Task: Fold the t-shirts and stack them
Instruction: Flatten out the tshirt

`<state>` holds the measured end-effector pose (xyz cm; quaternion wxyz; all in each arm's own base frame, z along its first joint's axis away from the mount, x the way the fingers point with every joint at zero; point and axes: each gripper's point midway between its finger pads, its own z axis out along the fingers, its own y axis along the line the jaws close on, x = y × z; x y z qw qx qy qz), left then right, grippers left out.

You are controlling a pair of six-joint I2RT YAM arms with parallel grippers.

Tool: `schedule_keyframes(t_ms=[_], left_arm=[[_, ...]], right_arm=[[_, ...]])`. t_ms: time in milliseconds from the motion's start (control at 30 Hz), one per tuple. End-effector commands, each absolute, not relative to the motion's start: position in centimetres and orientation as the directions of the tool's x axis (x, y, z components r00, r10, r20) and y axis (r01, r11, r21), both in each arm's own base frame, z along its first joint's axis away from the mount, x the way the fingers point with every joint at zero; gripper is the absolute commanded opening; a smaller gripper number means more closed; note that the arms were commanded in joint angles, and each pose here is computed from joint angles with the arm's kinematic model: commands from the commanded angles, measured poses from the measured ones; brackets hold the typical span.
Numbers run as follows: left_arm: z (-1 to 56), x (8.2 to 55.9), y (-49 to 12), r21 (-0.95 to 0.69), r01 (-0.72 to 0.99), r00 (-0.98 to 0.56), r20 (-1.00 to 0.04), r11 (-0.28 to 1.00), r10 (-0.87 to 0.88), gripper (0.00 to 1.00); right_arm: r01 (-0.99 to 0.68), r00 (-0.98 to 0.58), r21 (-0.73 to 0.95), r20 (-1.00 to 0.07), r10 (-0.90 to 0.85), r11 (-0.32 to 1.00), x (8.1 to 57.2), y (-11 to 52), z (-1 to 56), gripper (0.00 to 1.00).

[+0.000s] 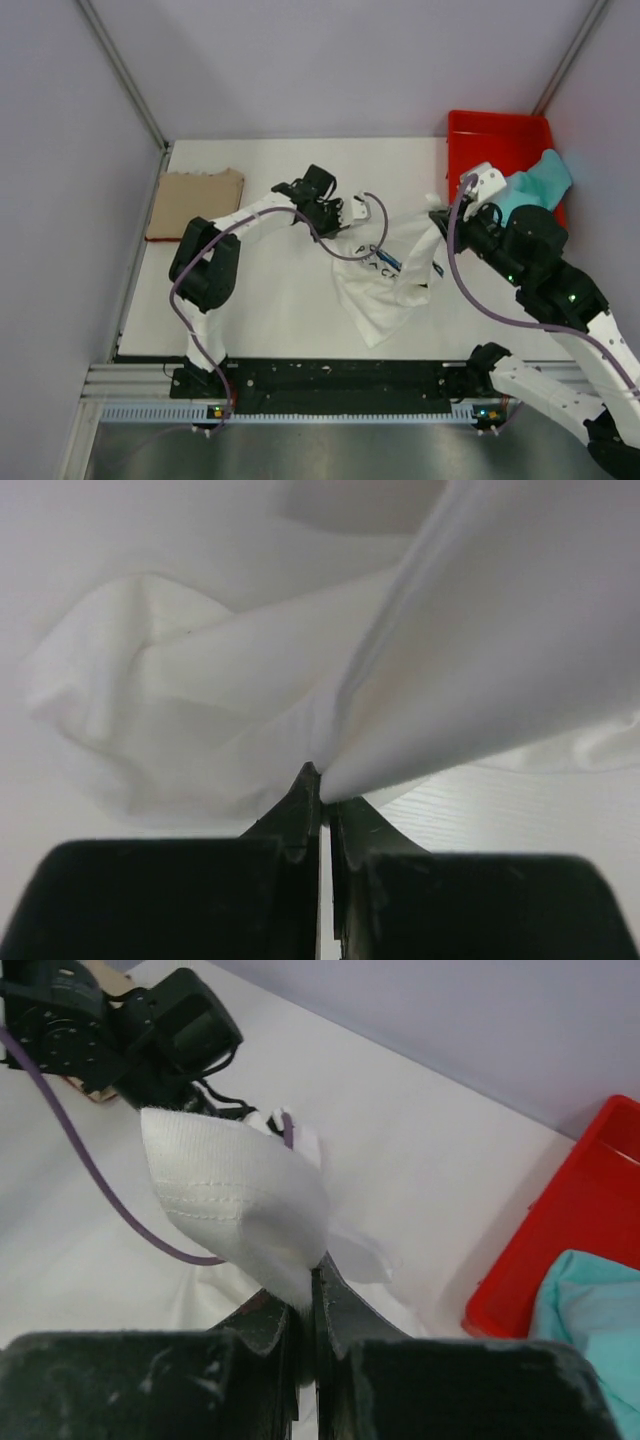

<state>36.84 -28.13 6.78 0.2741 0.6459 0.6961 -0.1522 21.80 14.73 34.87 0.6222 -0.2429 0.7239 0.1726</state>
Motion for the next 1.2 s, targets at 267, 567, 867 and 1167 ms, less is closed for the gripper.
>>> schedule_keyframes(t_ms=[267, 567, 867, 1167], left_arm=[[38.5, 45.0, -15.2, 0.666, 0.4, -0.067, -0.664, 0.629, 0.745, 0.0], [47.2, 43.1, -8.7, 0.792, 0.051, -0.086, -0.604, 0.608, 0.793, 0.0], [23.4, 20.2, -17.5, 0.106, 0.994, 0.063, -0.593, 0.0, 0.803, 0.49], [18.0, 16.7, -14.7, -0.01, 1.0, 0.005, -0.518, -0.012, 0.856, 0.76]], right_arm=[[-0.231, 0.256, -0.086, -0.966, -0.025, 0.969, 28.4, 7.7, 58.3, 0.0], [-0.401, 0.278, -0.108, -0.96, 0.009, 0.91, 32.4, 10.6, 62.3, 0.0], [-0.888, -0.163, 0.112, -0.984, -0.077, 0.445, 24.2, 18.9, 41.0, 0.0], [-0.75, -0.662, 0.648, -0.731, -0.168, 0.135, 14.9, 22.8, 25.9, 0.0]])
